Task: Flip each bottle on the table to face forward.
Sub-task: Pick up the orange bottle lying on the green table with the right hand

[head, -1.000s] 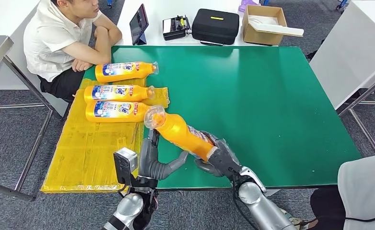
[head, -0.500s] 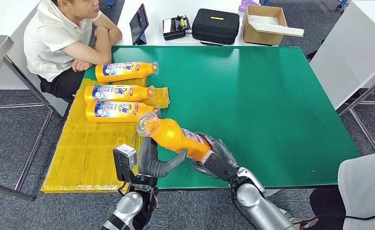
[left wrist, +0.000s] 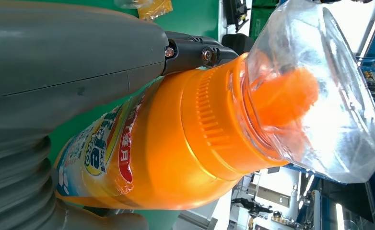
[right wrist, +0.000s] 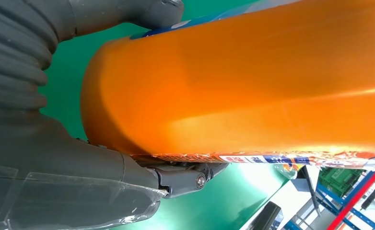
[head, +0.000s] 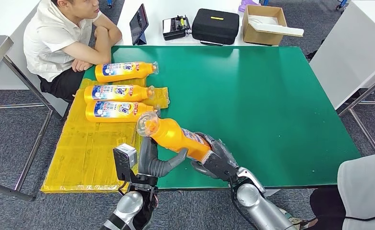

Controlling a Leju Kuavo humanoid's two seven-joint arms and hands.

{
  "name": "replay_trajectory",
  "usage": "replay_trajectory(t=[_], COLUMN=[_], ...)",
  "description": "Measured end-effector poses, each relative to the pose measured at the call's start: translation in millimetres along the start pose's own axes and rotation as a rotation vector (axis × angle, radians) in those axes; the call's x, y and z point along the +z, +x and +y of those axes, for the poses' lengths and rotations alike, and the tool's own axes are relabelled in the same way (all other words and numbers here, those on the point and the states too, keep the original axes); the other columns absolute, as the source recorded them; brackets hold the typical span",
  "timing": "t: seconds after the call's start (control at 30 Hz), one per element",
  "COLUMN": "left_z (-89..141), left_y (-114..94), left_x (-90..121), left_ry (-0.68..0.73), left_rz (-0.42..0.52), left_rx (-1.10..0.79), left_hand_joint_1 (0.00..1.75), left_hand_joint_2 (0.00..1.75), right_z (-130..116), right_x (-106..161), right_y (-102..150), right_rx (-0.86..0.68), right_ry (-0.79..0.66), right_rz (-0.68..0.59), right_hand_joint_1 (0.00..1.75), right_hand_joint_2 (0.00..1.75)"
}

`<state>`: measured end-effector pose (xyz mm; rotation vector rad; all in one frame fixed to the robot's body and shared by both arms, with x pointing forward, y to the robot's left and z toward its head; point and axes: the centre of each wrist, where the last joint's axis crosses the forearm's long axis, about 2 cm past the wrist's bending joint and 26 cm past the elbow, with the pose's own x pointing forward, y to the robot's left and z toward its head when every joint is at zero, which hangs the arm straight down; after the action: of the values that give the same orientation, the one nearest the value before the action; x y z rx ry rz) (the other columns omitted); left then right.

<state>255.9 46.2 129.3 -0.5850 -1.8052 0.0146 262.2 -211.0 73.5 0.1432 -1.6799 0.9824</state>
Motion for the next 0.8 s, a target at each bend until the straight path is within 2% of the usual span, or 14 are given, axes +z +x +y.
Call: replay_trajectory(t=[0.13,0.27,0.3,0.33,0.37,0.43,0.47,0.5,0.77,0.8], left_z=[0,0,-1,-1,-1,3,7,11,20,21], left_y=[0,0,0,0,0,2,2,3,-2,-2], left_x=[0,0,0,-1,-2,-7,-10,-12,-14,-14], left_ry=[0.000,-0.004,-0.014,-0.038,-0.072,-0.139,-0.149,-0.151,-0.134,-0.134], left_rz=[0.000,0.009,0.040,0.098,0.164,0.247,0.252,0.249,0.273,0.274], left_rx=[0.000,0.010,0.046,0.124,0.237,0.481,0.561,0.606,0.677,0.679], left_hand_joint_1=[0.00,1.74,1.70,1.57,1.23,0.42,0.12,0.03,0.03,0.41], left_hand_joint_2=[1.75,1.75,1.75,1.75,1.75,1.75,1.75,1.75,1.75,1.75], right_z=[0,0,0,1,2,4,5,5,6,6], right_x=[0,0,-1,-3,-6,-15,-20,-24,-35,-35], right_y=[0,0,1,2,3,7,9,10,15,15], right_rx=[0.000,-0.003,-0.011,-0.021,-0.033,-0.049,-0.050,-0.050,-0.044,-0.044], right_ry=[0.000,0.003,0.013,0.028,0.045,0.065,0.066,0.066,0.074,0.073], right_rz=[0.000,-0.004,-0.015,-0.032,-0.052,-0.087,-0.097,-0.105,-0.126,-0.127], right_hand_joint_1=[1.75,1.75,1.75,1.75,1.75,1.75,1.75,1.75,1.75,1.75], right_hand_joint_2=[1.75,1.75,1.75,1.75,1.75,1.75,1.75,1.75,1.75,1.75])
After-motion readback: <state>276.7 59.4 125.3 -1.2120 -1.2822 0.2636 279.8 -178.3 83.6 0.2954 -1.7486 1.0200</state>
